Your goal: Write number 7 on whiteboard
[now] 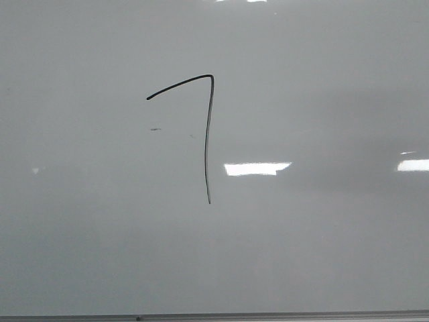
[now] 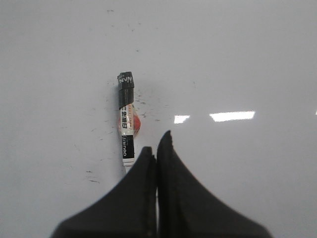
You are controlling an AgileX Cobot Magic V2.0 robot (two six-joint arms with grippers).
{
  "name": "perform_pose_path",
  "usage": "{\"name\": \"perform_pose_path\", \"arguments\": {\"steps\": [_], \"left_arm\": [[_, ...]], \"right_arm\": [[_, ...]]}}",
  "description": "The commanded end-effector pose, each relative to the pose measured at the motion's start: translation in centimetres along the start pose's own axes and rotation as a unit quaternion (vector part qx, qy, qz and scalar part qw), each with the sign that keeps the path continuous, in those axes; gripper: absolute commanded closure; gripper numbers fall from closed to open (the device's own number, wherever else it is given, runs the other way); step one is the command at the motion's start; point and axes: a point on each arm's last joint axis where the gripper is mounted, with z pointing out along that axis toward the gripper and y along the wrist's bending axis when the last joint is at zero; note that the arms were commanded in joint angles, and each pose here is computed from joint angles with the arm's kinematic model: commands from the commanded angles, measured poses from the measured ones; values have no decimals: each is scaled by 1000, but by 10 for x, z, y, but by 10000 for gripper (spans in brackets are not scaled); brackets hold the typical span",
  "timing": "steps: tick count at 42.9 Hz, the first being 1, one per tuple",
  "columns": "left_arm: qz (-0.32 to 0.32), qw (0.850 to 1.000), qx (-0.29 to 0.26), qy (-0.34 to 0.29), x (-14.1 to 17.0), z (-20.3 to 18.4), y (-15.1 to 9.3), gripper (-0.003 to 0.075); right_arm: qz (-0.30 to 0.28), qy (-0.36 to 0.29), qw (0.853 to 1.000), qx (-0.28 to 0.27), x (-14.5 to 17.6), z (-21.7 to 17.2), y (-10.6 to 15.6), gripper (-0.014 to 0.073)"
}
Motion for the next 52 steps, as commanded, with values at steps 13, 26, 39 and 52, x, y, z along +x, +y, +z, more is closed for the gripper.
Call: {"name": "perform_pose_path", "arguments": {"steps": [13, 26, 39, 52], "left_arm": [[-6, 999, -6, -49, -7, -1, 1, 741], [-6, 999, -6, -49, -7, -1, 1, 741], [-6, 999, -6, -49, -7, -1, 1, 741], [-6, 999, -6, -49, -7, -1, 1, 741]], "right_arm": [[5, -45, 999, 12, -15, -4, -1, 662], [5, -45, 999, 12, -15, -4, -1, 662], [-29, -136, 987, 86, -13, -11, -13, 662], [24, -181, 970, 162, 53, -6, -28, 662]]}}
